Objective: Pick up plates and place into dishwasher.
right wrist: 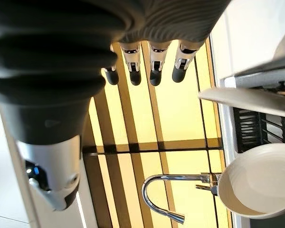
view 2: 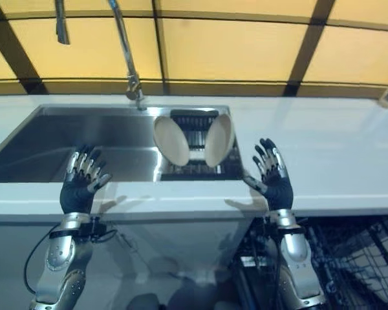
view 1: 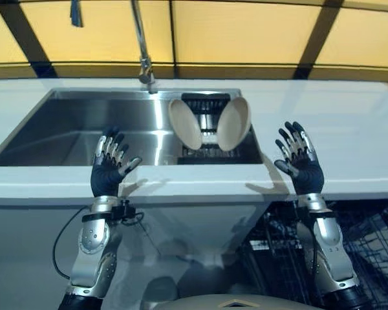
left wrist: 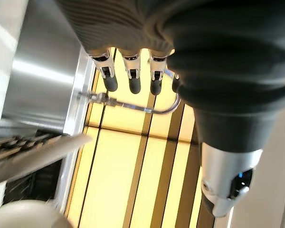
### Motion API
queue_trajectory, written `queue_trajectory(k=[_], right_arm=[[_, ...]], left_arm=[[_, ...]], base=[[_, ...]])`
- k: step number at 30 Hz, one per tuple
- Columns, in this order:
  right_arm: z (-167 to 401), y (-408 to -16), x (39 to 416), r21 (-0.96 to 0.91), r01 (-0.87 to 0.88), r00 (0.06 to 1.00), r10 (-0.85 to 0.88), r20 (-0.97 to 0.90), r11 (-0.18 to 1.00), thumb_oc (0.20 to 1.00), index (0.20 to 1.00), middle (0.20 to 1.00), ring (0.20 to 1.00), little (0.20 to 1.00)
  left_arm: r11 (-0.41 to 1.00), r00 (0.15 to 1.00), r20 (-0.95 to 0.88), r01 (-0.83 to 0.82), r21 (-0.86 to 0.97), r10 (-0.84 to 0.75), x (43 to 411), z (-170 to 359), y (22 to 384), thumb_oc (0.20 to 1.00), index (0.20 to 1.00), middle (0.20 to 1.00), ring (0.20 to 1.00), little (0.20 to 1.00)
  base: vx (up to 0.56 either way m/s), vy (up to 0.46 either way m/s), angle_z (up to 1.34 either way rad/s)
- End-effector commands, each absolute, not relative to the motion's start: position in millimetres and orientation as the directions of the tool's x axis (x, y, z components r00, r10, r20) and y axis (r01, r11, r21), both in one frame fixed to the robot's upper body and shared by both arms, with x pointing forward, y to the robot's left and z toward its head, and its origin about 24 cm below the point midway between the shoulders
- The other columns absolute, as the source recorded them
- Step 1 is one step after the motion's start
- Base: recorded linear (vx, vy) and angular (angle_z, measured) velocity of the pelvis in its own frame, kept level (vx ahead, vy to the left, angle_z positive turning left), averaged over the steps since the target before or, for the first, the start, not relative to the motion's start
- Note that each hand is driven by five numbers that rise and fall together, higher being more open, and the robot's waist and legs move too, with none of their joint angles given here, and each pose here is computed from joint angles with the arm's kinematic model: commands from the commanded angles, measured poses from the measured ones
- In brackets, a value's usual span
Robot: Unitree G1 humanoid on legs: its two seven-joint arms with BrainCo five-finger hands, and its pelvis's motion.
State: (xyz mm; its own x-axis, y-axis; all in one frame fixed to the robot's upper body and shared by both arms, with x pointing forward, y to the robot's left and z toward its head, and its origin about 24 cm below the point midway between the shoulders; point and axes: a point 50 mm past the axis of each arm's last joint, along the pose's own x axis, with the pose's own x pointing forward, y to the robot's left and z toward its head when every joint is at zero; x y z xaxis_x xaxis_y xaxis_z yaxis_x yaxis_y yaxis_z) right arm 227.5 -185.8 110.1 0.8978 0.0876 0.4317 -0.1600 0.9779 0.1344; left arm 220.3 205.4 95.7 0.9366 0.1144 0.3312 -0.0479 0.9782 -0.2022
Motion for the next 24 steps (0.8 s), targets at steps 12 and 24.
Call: queue_trajectory(k=[12,24], right_arm=[[139,-189,223,0.121,-0.216,0.831,0.118,0.543,0.969,1.000,1.000,1.000,1.000,1.000],[134,-192,211,0.171,-0.128,0.832,0.012,0.555,0.977,1.000,1.000,1.000,1.000,1.000]], left_arm=[[0.967,0.889,0.427,-0.064,-0.247,0.168,210,109,215,1.000,1.000,1.000,1.000,1.000],[0.984,0.874,0.476,-0.012,-0.178,0.097,216,128,218,1.000,1.000,1.000,1.000,1.000]], base=[[0.40,0.214,-0.27],[0.28,0.256,-0.02]])
